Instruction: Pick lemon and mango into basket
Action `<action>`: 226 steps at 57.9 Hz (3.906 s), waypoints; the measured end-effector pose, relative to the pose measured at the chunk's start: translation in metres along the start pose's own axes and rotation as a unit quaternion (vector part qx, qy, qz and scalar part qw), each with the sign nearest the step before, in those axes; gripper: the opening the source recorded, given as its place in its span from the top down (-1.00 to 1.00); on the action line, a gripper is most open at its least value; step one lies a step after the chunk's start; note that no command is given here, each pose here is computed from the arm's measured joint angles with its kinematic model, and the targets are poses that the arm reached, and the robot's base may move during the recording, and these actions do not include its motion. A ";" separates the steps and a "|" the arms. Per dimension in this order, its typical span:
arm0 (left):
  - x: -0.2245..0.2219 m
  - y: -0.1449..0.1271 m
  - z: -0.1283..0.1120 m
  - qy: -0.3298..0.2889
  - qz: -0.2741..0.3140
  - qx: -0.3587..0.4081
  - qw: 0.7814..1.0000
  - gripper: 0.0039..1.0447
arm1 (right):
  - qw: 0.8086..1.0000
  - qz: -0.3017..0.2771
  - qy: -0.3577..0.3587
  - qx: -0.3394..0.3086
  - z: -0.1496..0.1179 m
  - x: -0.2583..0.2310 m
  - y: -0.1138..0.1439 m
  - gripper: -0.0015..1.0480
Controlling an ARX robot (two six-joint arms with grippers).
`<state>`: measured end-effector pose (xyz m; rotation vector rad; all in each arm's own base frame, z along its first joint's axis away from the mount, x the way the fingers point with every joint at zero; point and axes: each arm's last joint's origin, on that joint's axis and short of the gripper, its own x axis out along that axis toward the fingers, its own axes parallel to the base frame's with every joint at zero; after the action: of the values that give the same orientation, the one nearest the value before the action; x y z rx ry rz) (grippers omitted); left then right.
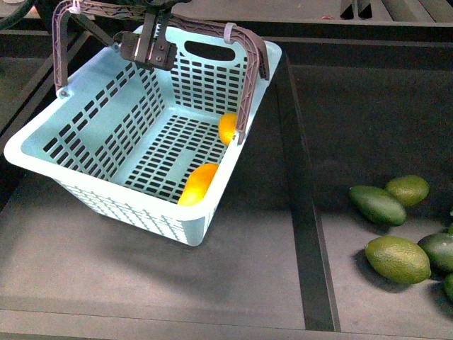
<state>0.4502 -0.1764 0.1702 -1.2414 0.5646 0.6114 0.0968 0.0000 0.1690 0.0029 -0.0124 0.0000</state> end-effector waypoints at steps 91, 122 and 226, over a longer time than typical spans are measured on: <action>-0.154 0.180 0.138 -0.250 -0.280 0.558 0.740 0.94 | 1.000 0.000 0.000 0.000 0.000 0.000 0.000 -0.83; -0.184 0.247 0.151 -0.249 -0.277 0.563 0.738 0.94 | 1.000 0.000 0.000 0.000 0.000 0.000 0.000 -0.83; -0.230 0.284 0.148 -0.258 -0.284 0.560 0.735 0.42 | 1.000 0.000 0.000 0.000 0.000 0.000 0.000 -0.83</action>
<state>0.0972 -0.0003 0.1683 -0.0109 -0.0105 -0.0035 0.0968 0.0000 0.1690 0.0032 -0.0128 -0.0004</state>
